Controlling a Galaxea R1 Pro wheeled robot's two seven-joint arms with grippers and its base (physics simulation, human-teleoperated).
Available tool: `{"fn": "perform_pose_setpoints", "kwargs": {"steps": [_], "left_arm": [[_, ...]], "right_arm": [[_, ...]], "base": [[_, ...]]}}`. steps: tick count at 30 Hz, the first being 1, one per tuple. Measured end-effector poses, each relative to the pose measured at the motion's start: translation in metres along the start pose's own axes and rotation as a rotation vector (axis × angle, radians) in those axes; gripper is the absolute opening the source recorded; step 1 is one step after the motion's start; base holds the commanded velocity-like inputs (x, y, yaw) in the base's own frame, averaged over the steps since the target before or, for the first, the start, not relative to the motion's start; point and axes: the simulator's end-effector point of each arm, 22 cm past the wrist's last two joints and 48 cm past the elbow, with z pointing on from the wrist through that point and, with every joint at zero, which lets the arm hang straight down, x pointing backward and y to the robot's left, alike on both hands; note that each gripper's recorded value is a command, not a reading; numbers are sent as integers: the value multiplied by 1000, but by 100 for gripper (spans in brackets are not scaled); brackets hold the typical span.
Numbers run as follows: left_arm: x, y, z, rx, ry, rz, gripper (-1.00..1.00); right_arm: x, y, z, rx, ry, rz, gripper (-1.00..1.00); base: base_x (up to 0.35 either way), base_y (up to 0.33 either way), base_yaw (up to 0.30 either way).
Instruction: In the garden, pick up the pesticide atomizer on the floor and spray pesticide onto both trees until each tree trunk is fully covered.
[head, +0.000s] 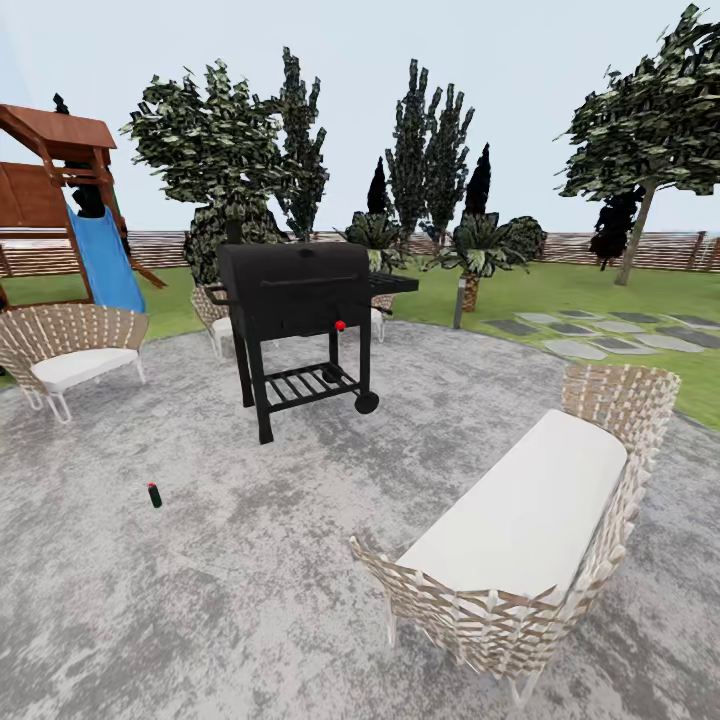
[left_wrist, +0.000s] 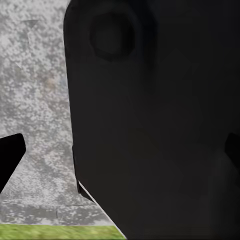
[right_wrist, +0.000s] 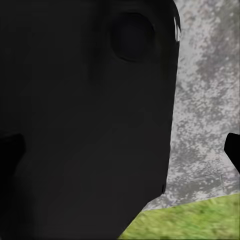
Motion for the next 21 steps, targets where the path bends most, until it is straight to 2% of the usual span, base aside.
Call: {"fn": "perform_pose_setpoints", "kwargs": {"steps": [3,5,7,11,15,21], "left_arm": [[-25,14,-1,-29,-50,-2,100],[-33,8,-1,-17,-72,-7,100],[-21,3,0,-7,-48,-11,100],[2,3,0,-5,5,-13,100],[-10,12,0,-16,-8,-12,100],[-49,34,-3,-44,-82,-12,100]], "right_arm": [[-16,13,0,-16,-39,-3,100],[-25,20,-1,-26,-61,-1,100],[-34,25,-1,-33,-78,0,100],[-29,30,-1,-39,-53,-2,100],[-38,23,-1,-27,-70,-2,100],[-62,-4,-3,9,-136,0,100]], "base": [[0,0,0],[0,0,0],[0,0,0],[0,0,0],[0,0,0],[0,0,0]]}}
